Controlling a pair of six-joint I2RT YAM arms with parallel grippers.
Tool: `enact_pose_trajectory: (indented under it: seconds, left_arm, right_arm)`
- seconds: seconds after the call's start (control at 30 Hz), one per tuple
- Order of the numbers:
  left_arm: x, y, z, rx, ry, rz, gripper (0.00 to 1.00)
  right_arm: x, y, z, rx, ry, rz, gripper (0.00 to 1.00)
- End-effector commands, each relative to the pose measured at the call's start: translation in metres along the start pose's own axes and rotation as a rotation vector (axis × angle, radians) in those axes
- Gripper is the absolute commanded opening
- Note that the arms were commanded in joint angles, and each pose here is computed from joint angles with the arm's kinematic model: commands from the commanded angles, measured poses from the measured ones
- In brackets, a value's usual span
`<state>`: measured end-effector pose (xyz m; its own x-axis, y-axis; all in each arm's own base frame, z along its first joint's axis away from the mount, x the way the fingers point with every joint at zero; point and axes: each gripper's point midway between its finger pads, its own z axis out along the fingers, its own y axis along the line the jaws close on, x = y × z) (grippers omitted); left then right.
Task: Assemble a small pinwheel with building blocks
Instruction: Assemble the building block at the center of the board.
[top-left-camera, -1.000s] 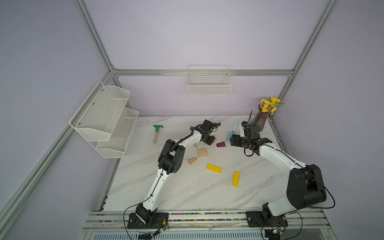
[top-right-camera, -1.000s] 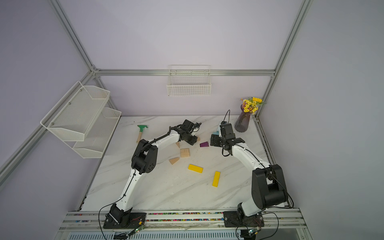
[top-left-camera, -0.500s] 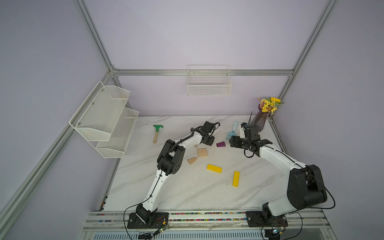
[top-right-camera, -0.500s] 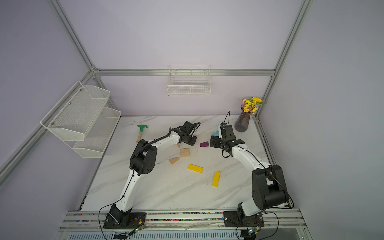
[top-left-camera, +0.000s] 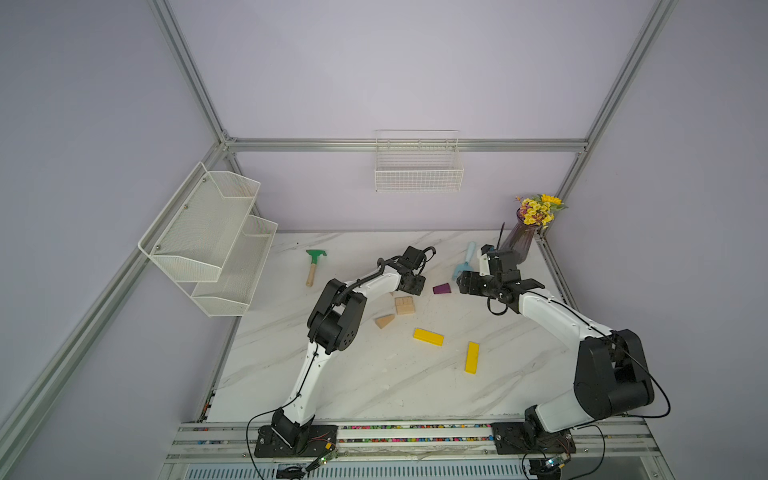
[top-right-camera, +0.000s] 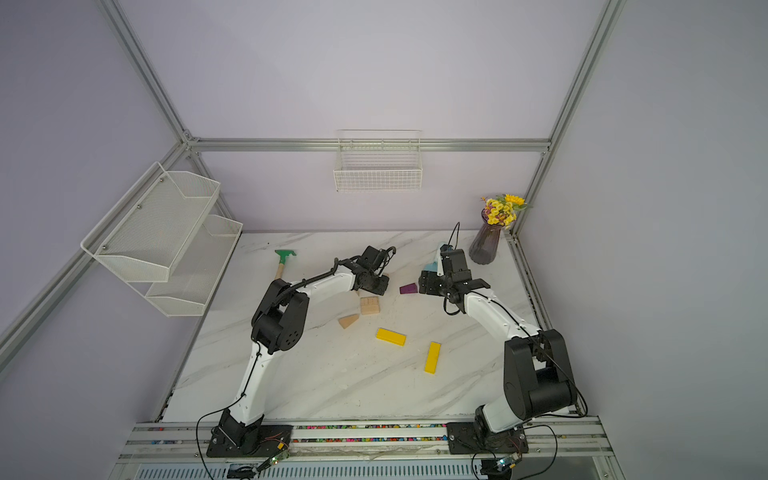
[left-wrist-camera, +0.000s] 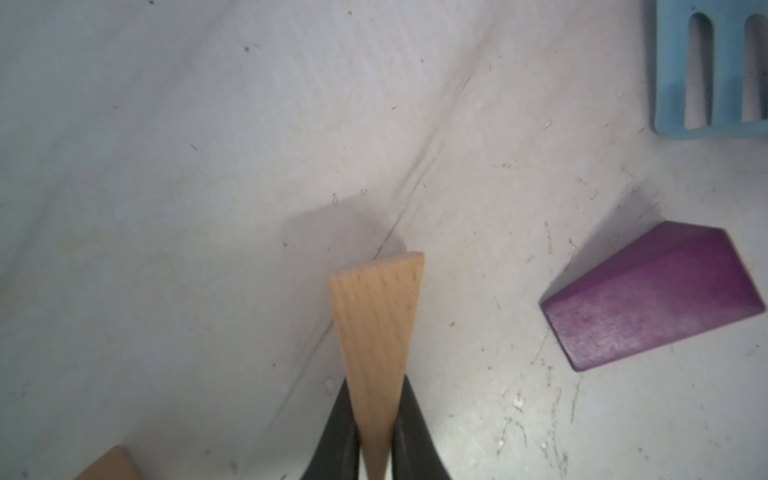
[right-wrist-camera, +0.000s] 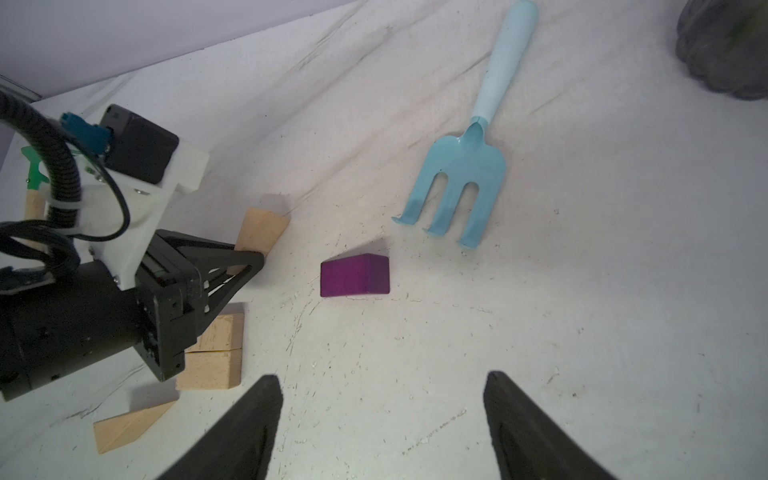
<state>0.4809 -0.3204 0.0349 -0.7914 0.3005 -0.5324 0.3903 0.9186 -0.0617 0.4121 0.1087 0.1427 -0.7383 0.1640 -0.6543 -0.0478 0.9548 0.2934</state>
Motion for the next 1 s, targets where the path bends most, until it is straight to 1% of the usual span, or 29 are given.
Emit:
enact_pose_trajectory:
  seconds: [0.0,0.27,0.47,0.63,0.73,0.87,0.97]
  left_arm:
    - [0.009,-0.003,-0.014,0.008,0.031,-0.023,0.13]
    - [0.014,-0.006,-0.016,0.020,0.038,-0.020,0.17]
    - [0.010,-0.011,-0.016,0.034,0.026,-0.028,0.29]
    - [0.009,-0.015,-0.015,0.048,0.028,-0.038,0.34]
    - [0.012,-0.015,-0.016,0.049,0.032,-0.038,0.34]
    - [0.013,-0.016,-0.017,0.053,0.030,-0.034,0.29]
    - [0.014,-0.017,-0.018,0.058,0.032,-0.034,0.29]
  right_arm:
    - [-0.001,0.000,0.000,-0.007,-0.015,0.009,0.80]
    - [-0.001,0.000,0.002,-0.005,-0.010,0.010,0.80]
    - [0.000,-0.002,0.005,-0.001,-0.005,0.009,0.81]
    - [0.001,-0.002,0.005,0.001,-0.003,0.011,0.81]
    - [0.000,-0.002,0.005,0.003,-0.005,0.011,0.81]
    - [0.000,-0.002,0.005,0.001,-0.003,0.011,0.80]
    - [0.000,-0.002,0.006,0.002,-0.002,0.011,0.80]
